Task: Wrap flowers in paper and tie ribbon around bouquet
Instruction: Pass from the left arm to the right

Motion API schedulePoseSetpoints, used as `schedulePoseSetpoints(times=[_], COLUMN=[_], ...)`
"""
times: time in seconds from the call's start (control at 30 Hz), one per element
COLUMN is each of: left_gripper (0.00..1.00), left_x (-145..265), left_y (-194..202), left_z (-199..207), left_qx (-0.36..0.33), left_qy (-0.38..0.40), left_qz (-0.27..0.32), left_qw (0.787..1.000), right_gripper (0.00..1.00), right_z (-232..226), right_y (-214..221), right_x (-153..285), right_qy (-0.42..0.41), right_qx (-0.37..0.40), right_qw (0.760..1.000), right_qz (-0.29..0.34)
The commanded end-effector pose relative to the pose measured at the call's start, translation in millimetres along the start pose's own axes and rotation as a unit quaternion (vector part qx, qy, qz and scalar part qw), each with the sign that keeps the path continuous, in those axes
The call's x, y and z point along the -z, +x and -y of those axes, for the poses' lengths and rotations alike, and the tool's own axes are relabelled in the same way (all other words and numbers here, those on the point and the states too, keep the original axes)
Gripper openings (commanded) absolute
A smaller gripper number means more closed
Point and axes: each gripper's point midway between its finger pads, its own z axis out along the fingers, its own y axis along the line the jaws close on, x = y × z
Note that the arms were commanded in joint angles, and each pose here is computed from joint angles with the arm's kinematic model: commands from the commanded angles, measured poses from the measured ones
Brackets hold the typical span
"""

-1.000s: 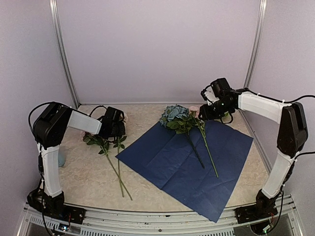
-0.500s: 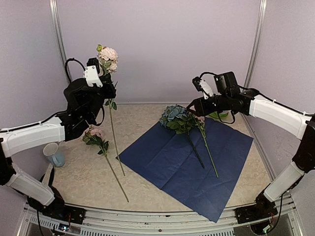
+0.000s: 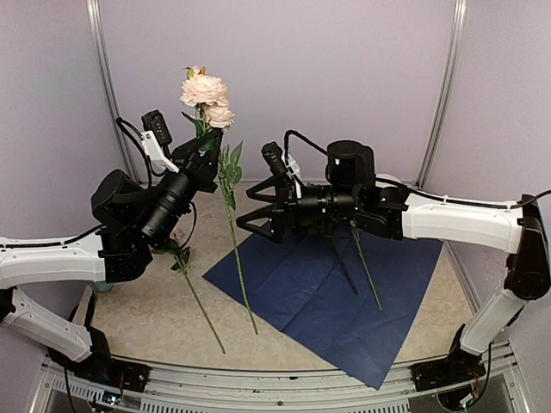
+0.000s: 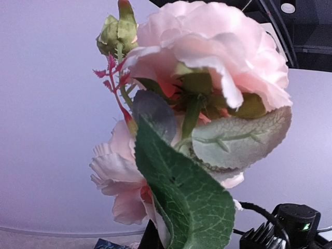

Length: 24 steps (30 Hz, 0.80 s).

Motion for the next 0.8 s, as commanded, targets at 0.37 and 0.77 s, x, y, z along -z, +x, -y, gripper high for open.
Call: schedulePoseSetpoints(times=[0.37,0.77], left_gripper=[0.0,0.99], left_x=[-4.0,-2.3], left_y=[18.1,70.1], left_z=[20.7,-34.3], left_qx=[0.114,0.066], left_qy=[0.07,-0.074], left_qz=[0.008,-0.101], left_qw=[0.991,0.99], right_gripper=[0.28,0.0], right_z=[19.6,79.6], right_y=[7.5,35.1], right_x=[-19.7,29.1], right_qy=[0.038,0.194], right_qx=[-0.028,-0.074], right_qw=[0.999,0.976], right_qz=[0.005,-0.063])
